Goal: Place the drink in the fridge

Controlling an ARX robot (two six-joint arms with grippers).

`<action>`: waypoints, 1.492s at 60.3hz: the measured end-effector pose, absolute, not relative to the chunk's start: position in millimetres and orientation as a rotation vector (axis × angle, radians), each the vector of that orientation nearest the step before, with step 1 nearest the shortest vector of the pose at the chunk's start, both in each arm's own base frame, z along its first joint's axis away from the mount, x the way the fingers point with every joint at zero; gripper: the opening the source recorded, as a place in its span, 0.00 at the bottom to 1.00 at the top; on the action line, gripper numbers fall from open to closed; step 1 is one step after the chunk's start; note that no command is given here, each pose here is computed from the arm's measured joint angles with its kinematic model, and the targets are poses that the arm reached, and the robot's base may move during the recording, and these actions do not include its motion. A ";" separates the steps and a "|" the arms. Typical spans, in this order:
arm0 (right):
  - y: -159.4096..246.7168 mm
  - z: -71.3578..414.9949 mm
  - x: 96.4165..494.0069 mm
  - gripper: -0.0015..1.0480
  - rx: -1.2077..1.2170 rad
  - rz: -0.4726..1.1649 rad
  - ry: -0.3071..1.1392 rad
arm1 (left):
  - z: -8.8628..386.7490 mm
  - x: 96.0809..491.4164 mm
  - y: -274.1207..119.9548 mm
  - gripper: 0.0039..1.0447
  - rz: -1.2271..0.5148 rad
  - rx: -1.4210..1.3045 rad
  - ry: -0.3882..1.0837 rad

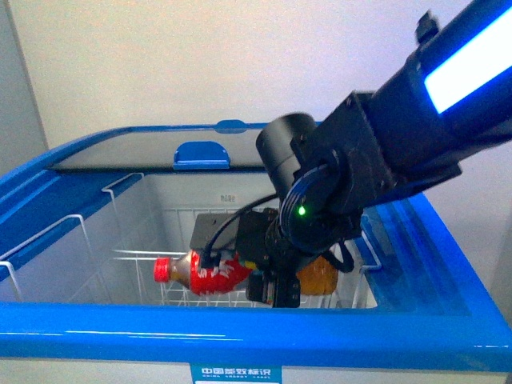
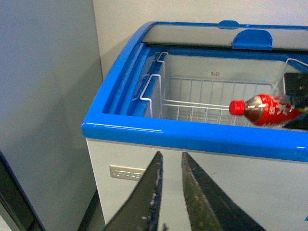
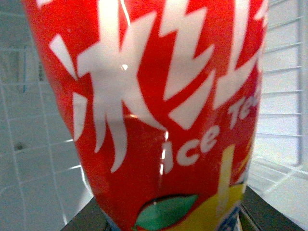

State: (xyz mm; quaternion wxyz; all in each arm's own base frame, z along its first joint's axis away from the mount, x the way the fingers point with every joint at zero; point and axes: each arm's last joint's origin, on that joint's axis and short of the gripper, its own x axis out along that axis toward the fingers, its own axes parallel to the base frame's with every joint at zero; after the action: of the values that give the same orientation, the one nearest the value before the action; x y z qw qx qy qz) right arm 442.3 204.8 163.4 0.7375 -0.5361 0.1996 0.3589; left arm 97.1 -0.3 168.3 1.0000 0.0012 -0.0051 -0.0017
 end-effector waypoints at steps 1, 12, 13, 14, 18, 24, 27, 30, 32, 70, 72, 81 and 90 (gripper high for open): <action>205.5 156.7 443.4 0.38 -1.178 0.794 0.447 | 168.3 97.1 -0.3 0.23 -0.003 0.002 -0.010; 210.0 114.9 451.9 0.38 -1.185 0.788 0.489 | 168.3 97.1 -0.3 0.54 -0.003 0.002 -0.010; 210.0 113.6 452.5 0.38 -1.186 0.787 0.490 | 168.3 97.1 -0.3 0.55 -0.003 0.002 -0.010; 210.2 113.2 453.0 0.38 -1.187 0.784 0.489 | 168.3 97.1 -0.3 0.57 -0.003 0.002 -0.010; 212.2 115.3 457.2 0.38 -1.180 0.751 0.469 | 168.3 97.1 -0.3 0.67 -0.003 0.002 -0.010; 217.2 113.1 464.5 0.38 -1.181 0.707 0.438 | 168.2 97.2 -0.3 0.86 -0.003 0.002 -0.010; 220.1 105.7 464.0 0.38 -1.179 0.708 0.445 | 168.3 97.1 -0.3 0.94 -0.003 0.003 -0.010; 224.0 97.6 461.9 0.38 -1.179 0.720 0.461 | 168.3 97.1 -0.4 0.92 -0.004 0.002 -0.010; 225.1 94.8 461.2 0.38 -1.178 0.725 0.467 | 168.3 97.1 -0.4 0.92 -0.004 0.002 -0.010; 180.7 232.0 429.8 0.93 -0.935 0.571 0.215 | 168.3 97.1 -0.3 0.92 -0.003 0.002 -0.010; 167.0 245.6 425.0 0.93 -0.885 0.502 0.200 | 168.3 97.1 -0.4 0.92 -0.004 0.002 -0.010; 105.4 298.7 386.8 0.93 -0.549 0.241 0.198 | 168.3 97.1 -0.3 0.92 -0.003 0.002 -0.010; 48.3 327.6 324.7 0.93 -0.207 0.043 0.256 | 168.3 97.1 -0.4 0.92 -0.004 0.002 -0.010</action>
State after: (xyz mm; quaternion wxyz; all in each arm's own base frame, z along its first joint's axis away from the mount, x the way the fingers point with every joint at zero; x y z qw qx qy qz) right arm 324.7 48.3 327.6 0.9862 -0.1029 0.1276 0.0212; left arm 97.1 -0.4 168.3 1.0000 0.0012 -0.0051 -0.0019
